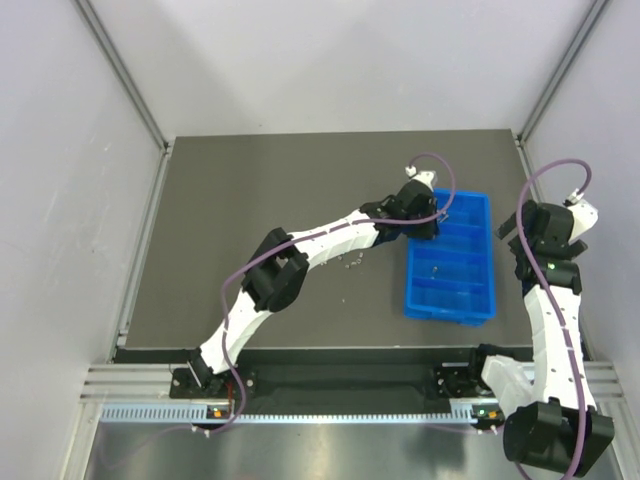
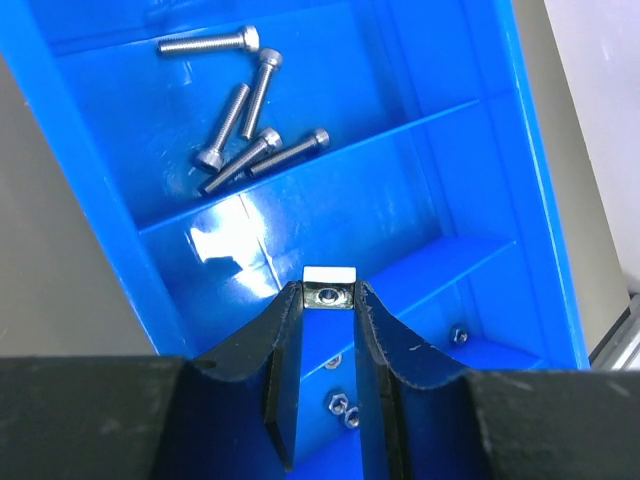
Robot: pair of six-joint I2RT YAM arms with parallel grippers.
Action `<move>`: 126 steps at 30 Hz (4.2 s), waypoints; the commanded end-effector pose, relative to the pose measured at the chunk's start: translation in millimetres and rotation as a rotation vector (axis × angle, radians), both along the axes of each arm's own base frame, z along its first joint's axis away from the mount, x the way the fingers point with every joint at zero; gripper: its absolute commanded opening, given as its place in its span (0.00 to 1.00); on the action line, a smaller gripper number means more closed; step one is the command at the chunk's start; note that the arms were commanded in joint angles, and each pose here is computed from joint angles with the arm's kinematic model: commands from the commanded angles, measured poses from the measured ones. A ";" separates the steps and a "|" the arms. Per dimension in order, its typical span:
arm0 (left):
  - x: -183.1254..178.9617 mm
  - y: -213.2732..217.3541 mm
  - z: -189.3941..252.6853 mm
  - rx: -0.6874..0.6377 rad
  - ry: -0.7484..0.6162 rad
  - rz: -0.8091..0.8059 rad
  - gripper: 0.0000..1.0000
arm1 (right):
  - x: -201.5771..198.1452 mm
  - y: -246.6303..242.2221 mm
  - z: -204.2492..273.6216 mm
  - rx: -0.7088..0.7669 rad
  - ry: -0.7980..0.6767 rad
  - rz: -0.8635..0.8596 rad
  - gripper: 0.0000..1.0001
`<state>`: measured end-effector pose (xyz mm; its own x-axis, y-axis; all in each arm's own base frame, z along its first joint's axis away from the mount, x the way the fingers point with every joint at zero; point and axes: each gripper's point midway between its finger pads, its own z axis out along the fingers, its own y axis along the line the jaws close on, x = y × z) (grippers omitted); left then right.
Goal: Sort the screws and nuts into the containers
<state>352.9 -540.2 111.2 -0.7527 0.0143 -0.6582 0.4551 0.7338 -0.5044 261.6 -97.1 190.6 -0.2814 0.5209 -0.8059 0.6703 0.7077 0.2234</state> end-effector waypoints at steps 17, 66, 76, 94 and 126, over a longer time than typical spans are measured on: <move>9.4 12.9 144.2 -0.118 -0.289 0.005 0.86 | 13.1 8.4 19.0 -0.012 -0.076 0.083 0.99; 19.1 286.5 -80.9 0.605 0.166 0.833 0.67 | 23.2 23.0 9.3 -0.002 -0.071 0.155 1.00; 10.7 291.1 -103.2 0.565 0.231 0.865 0.52 | 22.1 23.2 9.4 -0.010 -0.068 0.154 1.00; 14.1 286.7 -71.4 0.486 0.206 0.819 0.10 | 20.0 23.3 12.2 -0.014 -0.067 0.153 1.00; 17.4 -14.6 52.5 -0.073 -0.188 0.185 0.11 | 14.4 17.3 21.3 -0.031 -0.066 0.114 1.00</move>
